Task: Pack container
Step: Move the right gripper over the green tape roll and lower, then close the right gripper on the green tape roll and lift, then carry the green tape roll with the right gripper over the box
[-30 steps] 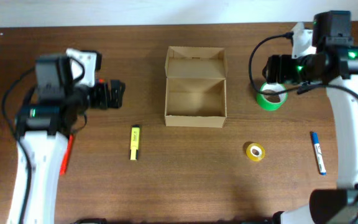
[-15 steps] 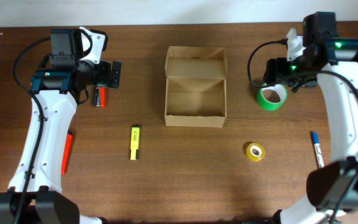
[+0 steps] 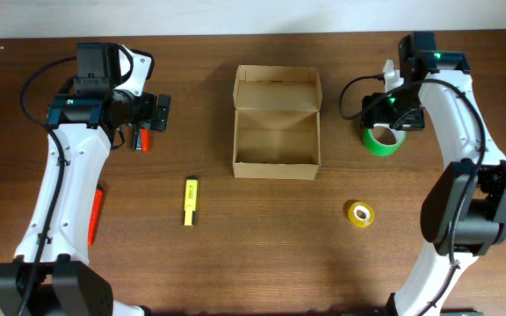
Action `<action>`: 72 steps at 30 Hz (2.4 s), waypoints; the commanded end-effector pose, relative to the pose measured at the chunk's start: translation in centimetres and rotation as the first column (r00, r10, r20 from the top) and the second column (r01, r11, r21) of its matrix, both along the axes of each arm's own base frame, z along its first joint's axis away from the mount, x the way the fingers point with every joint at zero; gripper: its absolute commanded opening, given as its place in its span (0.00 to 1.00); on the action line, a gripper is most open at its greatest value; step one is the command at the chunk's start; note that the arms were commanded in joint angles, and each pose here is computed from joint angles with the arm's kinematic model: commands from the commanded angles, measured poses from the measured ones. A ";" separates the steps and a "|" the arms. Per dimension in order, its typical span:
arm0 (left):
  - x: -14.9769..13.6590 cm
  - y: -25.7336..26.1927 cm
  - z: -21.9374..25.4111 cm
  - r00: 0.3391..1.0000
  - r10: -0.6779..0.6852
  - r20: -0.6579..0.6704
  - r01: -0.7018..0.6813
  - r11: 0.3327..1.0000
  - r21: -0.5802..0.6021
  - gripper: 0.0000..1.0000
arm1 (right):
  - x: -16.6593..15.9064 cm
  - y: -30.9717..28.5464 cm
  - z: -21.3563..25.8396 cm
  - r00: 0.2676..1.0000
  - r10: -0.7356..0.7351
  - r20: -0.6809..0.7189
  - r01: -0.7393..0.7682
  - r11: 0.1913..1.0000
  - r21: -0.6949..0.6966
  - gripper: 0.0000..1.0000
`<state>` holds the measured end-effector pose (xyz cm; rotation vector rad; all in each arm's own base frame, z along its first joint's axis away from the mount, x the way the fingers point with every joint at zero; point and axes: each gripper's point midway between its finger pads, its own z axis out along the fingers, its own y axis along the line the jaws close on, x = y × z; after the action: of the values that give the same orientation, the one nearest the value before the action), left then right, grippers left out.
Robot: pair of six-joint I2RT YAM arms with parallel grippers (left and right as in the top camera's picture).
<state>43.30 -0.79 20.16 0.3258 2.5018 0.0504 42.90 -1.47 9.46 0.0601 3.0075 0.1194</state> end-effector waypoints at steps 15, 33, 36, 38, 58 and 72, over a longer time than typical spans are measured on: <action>0.0 0.1 -0.1 1.000 0.022 -0.016 -0.022 1.000 -0.006 1.00 | 1.1 -0.6 -4.9 0.998 -0.011 -0.059 0.010 1.000 -0.014 0.64; -0.1 0.1 -0.2 0.999 0.031 -0.020 -0.032 0.999 -0.013 1.00 | 0.7 -0.6 -8.6 0.990 -0.040 -0.133 0.039 0.999 -0.010 0.14; -0.2 0.1 -0.2 0.999 0.031 -0.024 -0.032 0.999 -0.012 1.00 | 0.8 -0.5 -8.5 0.990 -0.052 -0.130 0.052 0.999 -0.010 0.04; -0.2 0.1 -0.2 0.999 0.031 -0.024 -0.032 0.999 -0.012 1.00 | 0.6 -0.5 -8.4 0.989 -0.055 -0.137 0.054 0.998 -0.010 0.04; -0.1 0.2 -0.2 0.999 0.031 -0.024 -0.032 0.999 -0.010 1.00 | 4.2 0.1 7.0 0.996 -0.009 0.091 0.011 1.000 -0.020 0.04; -0.2 0.3 -0.3 0.999 0.024 -0.024 -0.024 1.000 0.008 1.00 | 3.0 10.5 16.8 0.910 0.298 0.287 -0.291 0.954 -0.068 0.04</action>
<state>42.77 -0.59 19.77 0.2952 2.5331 0.0520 46.83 6.86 23.60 -0.2640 2.7726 0.1147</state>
